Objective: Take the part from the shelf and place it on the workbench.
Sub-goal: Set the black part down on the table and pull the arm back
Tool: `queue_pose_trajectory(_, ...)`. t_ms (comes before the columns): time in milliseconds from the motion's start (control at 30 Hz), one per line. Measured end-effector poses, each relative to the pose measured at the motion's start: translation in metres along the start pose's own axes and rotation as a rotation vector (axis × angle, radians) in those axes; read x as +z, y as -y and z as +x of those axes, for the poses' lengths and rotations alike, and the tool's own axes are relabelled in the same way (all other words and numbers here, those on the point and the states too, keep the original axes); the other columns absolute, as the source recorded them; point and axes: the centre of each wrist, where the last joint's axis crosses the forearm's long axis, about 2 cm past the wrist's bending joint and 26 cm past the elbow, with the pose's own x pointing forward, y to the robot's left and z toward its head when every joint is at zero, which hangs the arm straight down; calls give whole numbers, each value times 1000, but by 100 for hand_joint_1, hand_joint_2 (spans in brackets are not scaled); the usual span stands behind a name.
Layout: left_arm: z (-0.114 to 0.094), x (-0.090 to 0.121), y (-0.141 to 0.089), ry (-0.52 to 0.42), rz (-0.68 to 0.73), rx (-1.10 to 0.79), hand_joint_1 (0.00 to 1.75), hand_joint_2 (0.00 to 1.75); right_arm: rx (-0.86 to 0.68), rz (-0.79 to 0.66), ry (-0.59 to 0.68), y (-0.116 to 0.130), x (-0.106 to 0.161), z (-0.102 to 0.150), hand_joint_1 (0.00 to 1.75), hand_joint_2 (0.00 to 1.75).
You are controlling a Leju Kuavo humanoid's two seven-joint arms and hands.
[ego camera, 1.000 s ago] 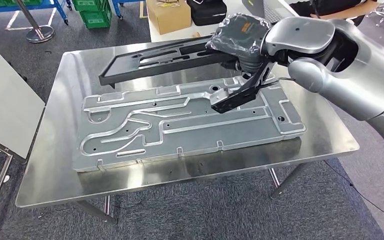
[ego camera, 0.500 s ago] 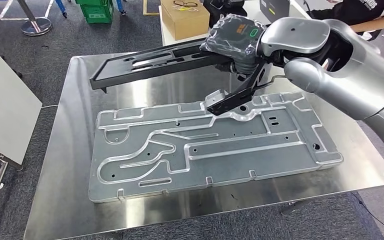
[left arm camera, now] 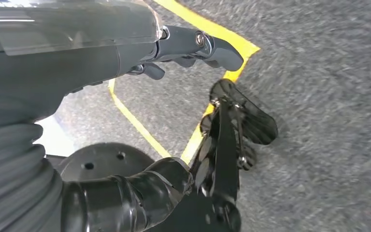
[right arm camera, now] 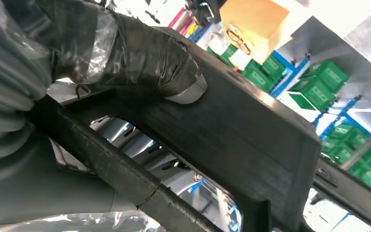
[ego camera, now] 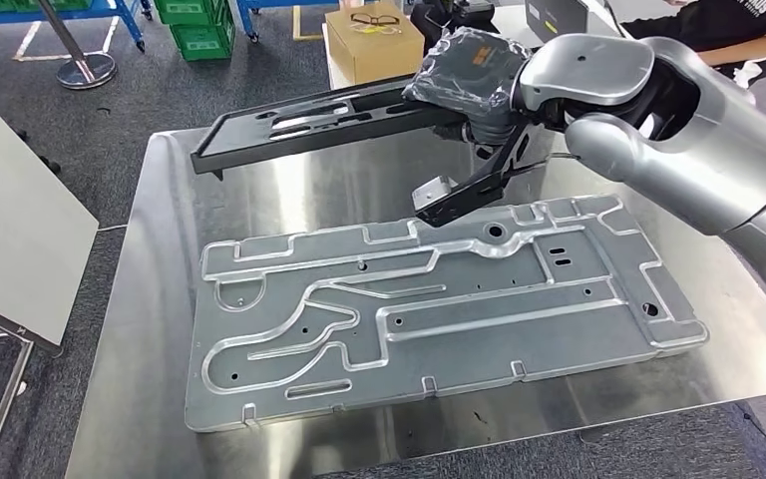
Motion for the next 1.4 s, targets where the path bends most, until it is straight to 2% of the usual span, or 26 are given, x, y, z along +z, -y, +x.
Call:
queue_pose_trajectory(533, 1, 0, -2, 33, -4, 0, 0, 175, -7, -21, -21, 5, 6, -6, 175, 175)
queue_pose_trajectory(667, 1, 0, -1, 38, -10, -8, 0, 175, -8, -28, -24, 6, 7, -7, 0, 0)
queue_pose_trajectory(700, 1, 0, -1, 40, -11, -12, 0, 175, -8, -30, -26, 7, 7, -7, 0, 0)
queue_pose_trajectory(833, 1, 0, -1, 55, -30, -13, 0, 0, -7, -35, -32, 7, 8, -8, 0, 0)
queue_pose_trajectory(1400, 1, 0, -1, 60, -23, -10, 0, 0, -6, -56, -45, 10, 10, -11, 0, 0)
